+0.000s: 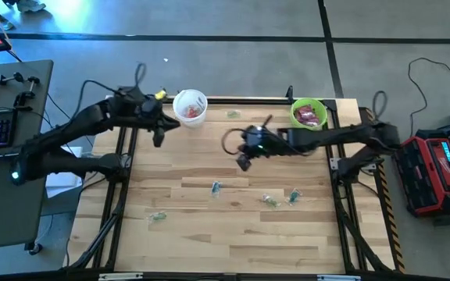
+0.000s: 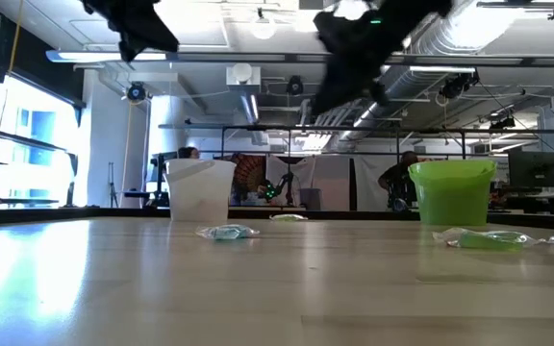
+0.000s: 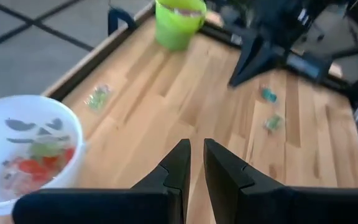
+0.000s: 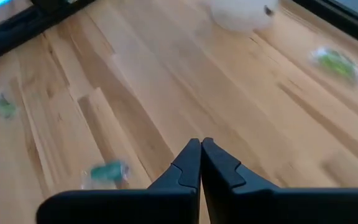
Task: Sort candy by brand, put in halloween buckets
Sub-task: Put the blue gummy into the white bucket
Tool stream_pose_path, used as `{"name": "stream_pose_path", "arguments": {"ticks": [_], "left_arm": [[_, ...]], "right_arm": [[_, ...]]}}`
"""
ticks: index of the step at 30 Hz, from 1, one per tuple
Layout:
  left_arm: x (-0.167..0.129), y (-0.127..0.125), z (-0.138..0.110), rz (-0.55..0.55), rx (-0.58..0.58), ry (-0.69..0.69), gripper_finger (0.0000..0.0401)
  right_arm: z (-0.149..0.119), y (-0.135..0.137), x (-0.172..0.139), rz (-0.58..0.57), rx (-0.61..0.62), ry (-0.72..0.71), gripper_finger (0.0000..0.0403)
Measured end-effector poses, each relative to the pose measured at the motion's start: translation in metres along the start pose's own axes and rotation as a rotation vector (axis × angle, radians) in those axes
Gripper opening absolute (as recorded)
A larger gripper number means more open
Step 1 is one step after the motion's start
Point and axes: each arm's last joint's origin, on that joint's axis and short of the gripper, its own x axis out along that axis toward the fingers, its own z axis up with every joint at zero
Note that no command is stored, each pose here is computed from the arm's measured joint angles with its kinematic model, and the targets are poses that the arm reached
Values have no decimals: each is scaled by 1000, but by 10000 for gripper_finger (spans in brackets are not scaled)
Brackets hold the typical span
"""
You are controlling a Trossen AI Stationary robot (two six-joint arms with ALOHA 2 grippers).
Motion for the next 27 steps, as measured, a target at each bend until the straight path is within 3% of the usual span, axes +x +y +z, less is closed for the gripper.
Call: {"name": "stream_pose_path", "arguments": {"ticks": [6,13,27], "left_arm": [[36,-26,-4,11,14,94,35],[79,-60,-17,-15,-58,198,35],[161,-104,-72,93,-334,449,54]], "right_arm": [[-43,-18,-33,52,48,-12,0],[-74,-39,-62,120,50,-85,0],[-80,-50,-80,131,-52,-144,0]]}}
